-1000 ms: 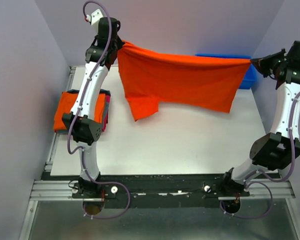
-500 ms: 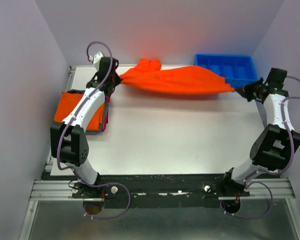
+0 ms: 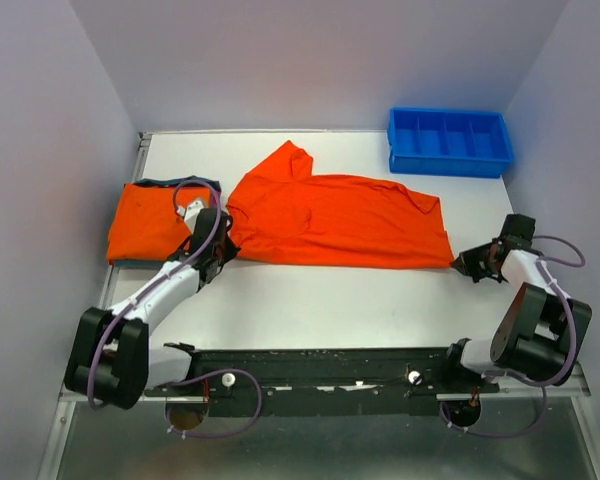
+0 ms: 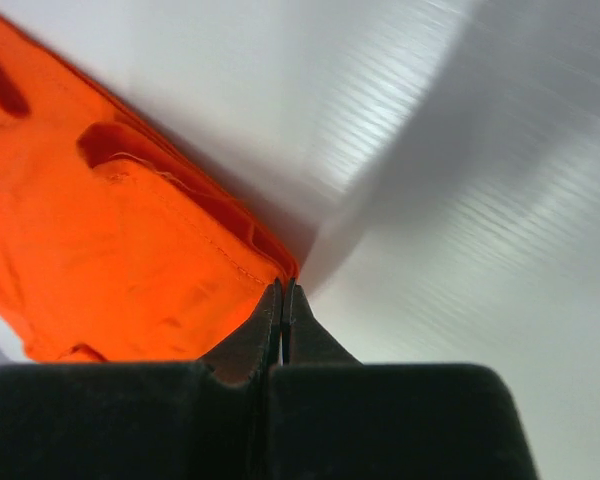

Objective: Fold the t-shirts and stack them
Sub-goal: Fold the flattened tshirt in 1/3 of the way

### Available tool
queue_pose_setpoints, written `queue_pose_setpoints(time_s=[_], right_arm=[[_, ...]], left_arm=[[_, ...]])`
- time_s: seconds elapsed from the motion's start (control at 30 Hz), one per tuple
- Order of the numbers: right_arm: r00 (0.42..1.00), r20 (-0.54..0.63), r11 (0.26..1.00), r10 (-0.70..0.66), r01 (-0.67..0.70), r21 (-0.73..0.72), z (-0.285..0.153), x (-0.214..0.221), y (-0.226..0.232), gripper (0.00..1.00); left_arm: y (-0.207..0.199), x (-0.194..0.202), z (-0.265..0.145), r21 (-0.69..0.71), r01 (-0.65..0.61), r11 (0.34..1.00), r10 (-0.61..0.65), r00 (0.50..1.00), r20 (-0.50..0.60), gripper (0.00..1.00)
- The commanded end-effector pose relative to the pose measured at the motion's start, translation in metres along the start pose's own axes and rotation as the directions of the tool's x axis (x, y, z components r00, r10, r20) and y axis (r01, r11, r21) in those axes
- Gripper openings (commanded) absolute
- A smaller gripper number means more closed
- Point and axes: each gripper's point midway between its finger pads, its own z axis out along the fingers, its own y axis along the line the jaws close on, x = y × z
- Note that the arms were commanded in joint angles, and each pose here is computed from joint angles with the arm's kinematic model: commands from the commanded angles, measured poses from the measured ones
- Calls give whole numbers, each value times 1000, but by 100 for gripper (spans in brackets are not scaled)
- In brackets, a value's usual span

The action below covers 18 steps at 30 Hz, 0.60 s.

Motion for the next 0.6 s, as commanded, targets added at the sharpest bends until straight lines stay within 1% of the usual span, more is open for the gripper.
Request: queue_pose_setpoints(time_s=[0.0, 0.2, 0.33, 0.37, 0.43, 0.5, 0.53, 0.57], right_arm=[[995, 93, 997, -37, 30, 72, -5, 0, -36, 0], [981, 191, 994, -42, 23, 103, -30, 10, -64, 1], [973, 228, 994, -48, 24, 105, -44, 18, -77, 1], [965, 258, 993, -51, 21, 120, -47, 16, -82, 1], [957, 284, 993, -56, 25, 113, -51, 18, -87, 1], [958, 281, 996, -57, 37, 75, -55, 23, -84, 2], [957, 285, 998, -52, 37, 57, -56, 26, -83, 7], [953, 301, 999, -46, 37, 38, -57, 25, -82, 23]], left_arm=[[9, 18, -25, 60, 9, 998, -10, 1000, 11, 0], [40, 37, -52, 22, 14, 1000, -13, 1000, -14, 0], [51, 50, -65, 14, 59, 998, -59, 997, -45, 0], [55, 53, -68, 8, 70, 998, -69, 996, -51, 0], [59, 61, -71, 9, 84, 996, -83, 994, -70, 0], [65, 70, -72, 2, 85, 996, -84, 992, -97, 0], [68, 74, -72, -6, 85, 996, -86, 991, -107, 0], [72, 79, -72, -18, 87, 996, -89, 989, -119, 5]])
